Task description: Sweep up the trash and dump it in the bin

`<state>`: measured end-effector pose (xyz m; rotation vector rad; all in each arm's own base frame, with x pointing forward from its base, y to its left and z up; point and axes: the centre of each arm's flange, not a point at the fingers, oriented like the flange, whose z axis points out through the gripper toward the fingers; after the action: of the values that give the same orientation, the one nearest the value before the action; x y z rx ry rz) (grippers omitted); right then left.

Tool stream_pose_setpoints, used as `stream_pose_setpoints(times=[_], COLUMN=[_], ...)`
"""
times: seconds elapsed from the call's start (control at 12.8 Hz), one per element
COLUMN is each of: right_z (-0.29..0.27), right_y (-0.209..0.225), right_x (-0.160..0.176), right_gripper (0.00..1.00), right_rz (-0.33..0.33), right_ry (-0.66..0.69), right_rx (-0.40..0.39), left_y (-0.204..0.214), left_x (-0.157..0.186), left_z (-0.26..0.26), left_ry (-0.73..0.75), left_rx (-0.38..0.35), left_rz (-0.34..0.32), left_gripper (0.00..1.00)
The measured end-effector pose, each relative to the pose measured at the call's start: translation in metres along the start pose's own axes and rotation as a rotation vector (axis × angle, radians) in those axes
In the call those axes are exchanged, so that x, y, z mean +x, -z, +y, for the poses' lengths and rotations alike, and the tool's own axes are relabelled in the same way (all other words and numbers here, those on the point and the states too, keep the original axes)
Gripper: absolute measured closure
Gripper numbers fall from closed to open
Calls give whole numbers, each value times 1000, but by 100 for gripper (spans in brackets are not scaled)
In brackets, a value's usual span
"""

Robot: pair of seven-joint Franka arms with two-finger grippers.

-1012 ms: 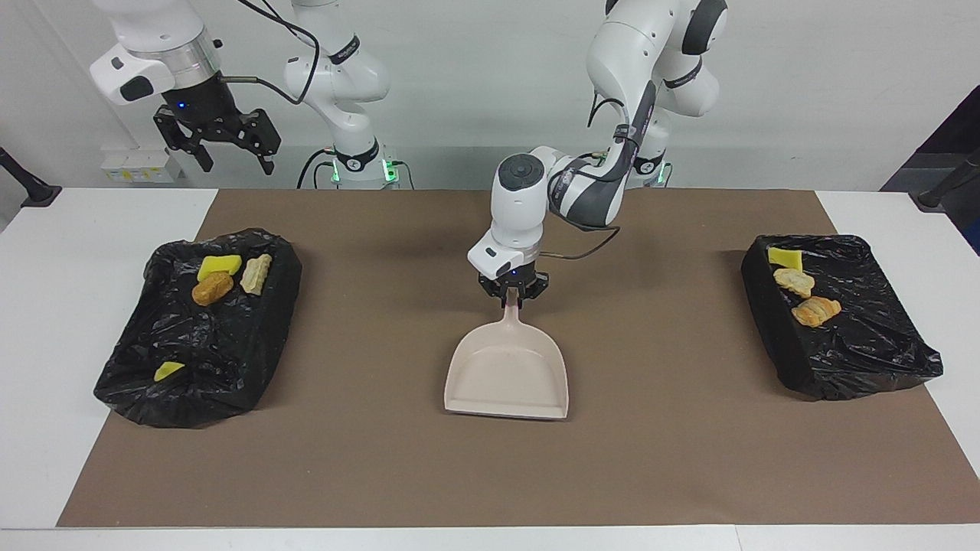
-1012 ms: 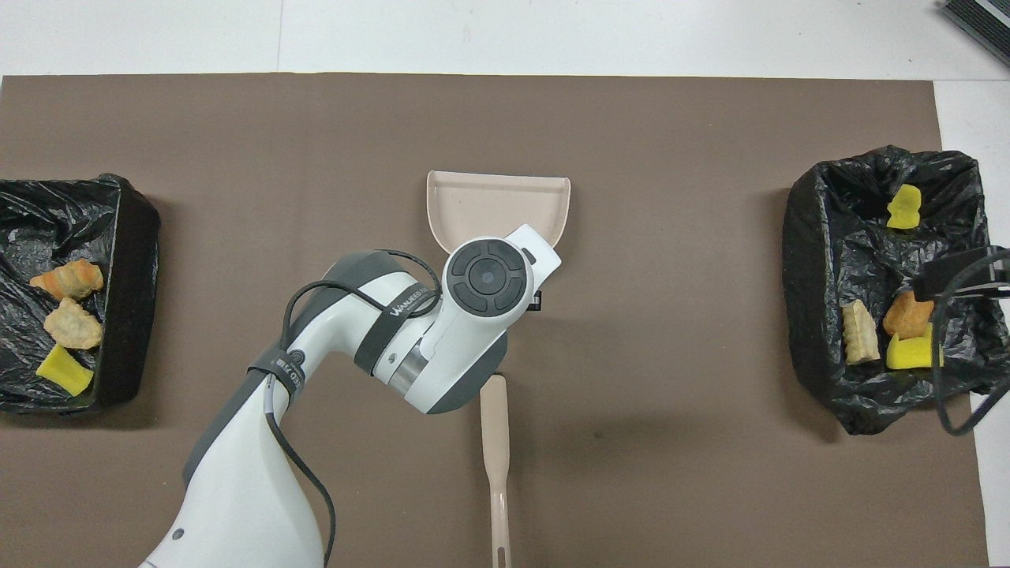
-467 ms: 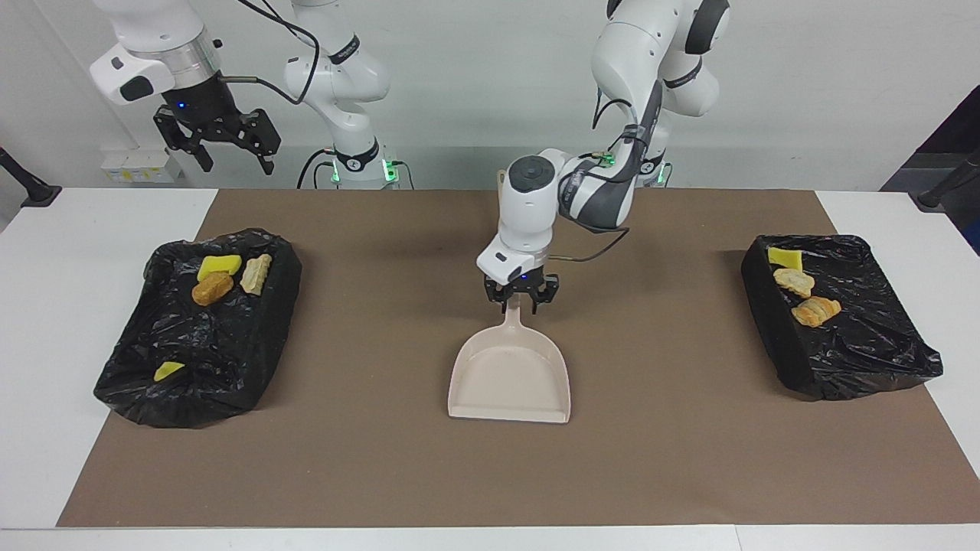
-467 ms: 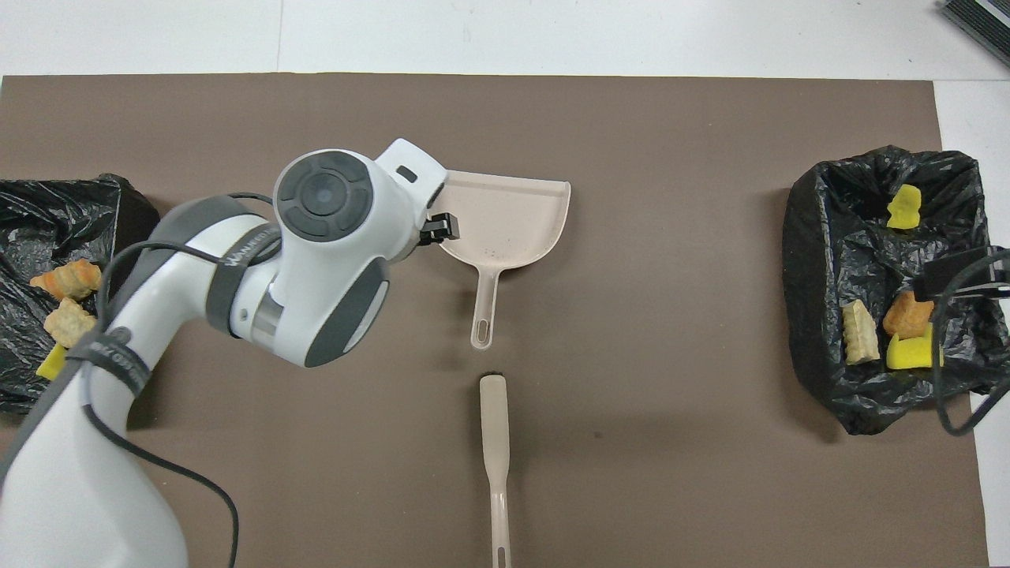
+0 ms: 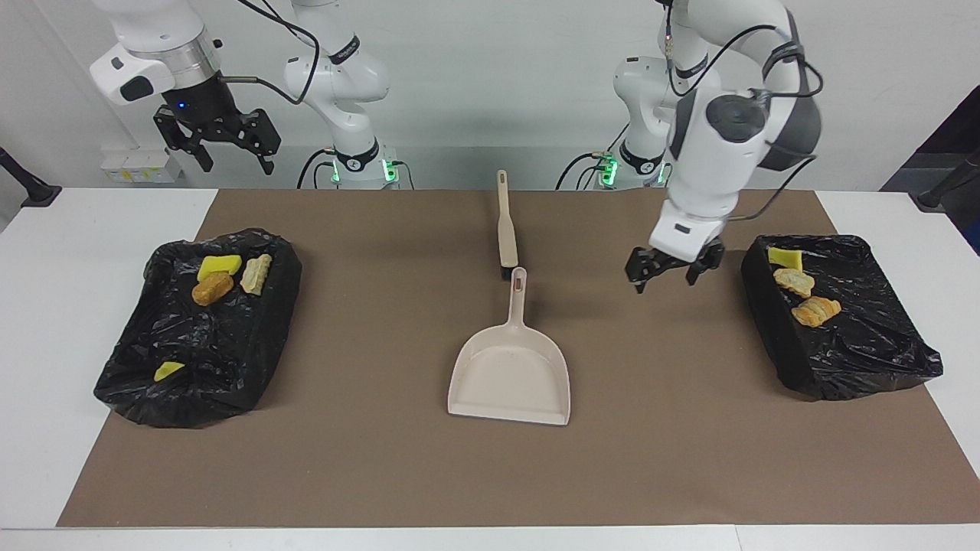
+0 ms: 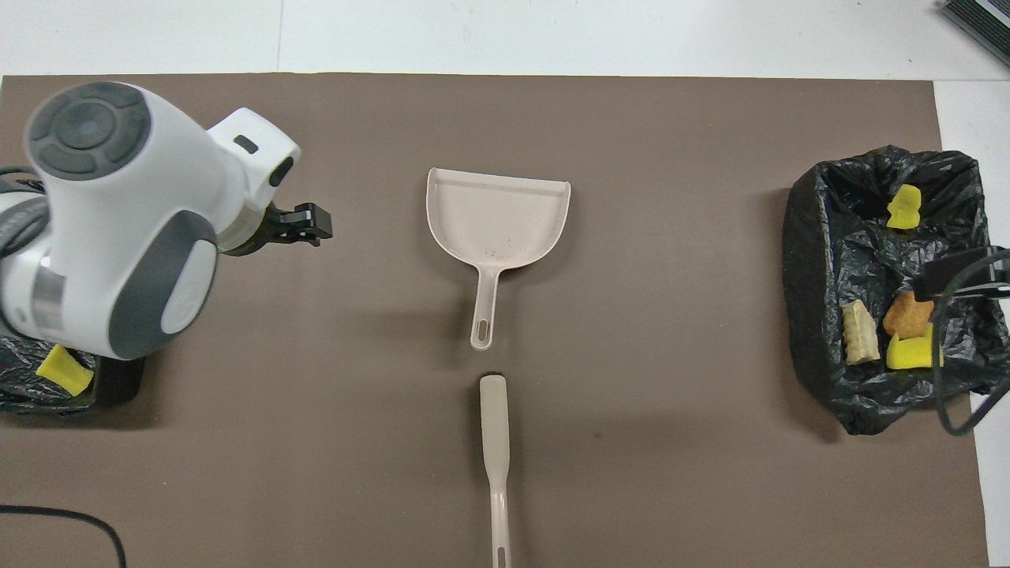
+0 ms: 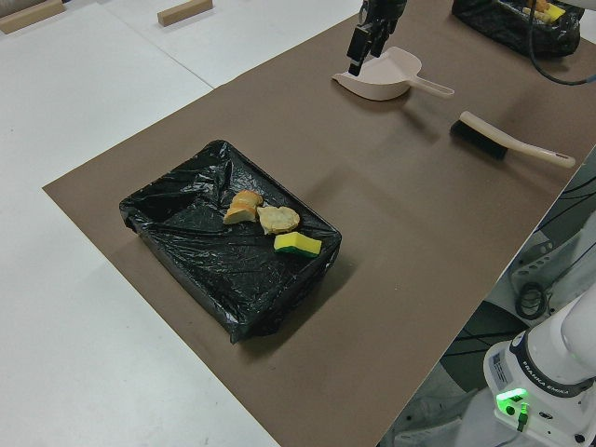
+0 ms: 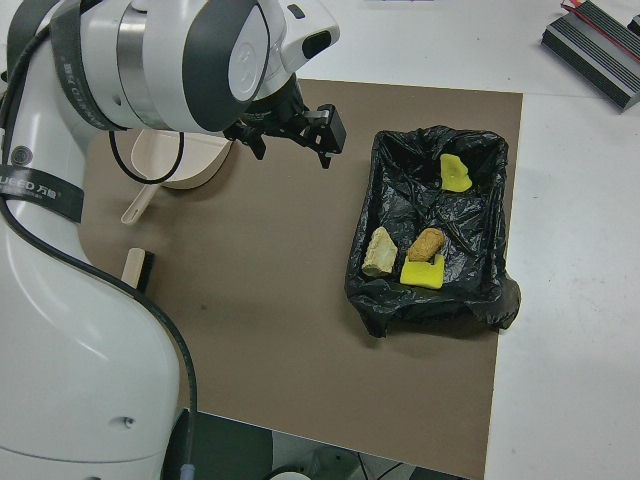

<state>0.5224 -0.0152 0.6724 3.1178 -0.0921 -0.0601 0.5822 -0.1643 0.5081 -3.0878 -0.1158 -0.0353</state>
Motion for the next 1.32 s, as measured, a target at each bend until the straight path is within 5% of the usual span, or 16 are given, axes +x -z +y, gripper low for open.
stream_pose_setpoints(times=[0.54,1.32], right_z=[0,0], right_y=[0,0], right_x=[0,0], right_gripper=[0,0], right_rz=[0,0], right_ry=[0,0], right_rx=[0,0], left_y=[44,148], left_x=[-3,-45], left_z=[-115,-126], left_ry=[-70,-132], left_rx=[3,5], left_rz=[-3,-11], left_gripper=[0,0])
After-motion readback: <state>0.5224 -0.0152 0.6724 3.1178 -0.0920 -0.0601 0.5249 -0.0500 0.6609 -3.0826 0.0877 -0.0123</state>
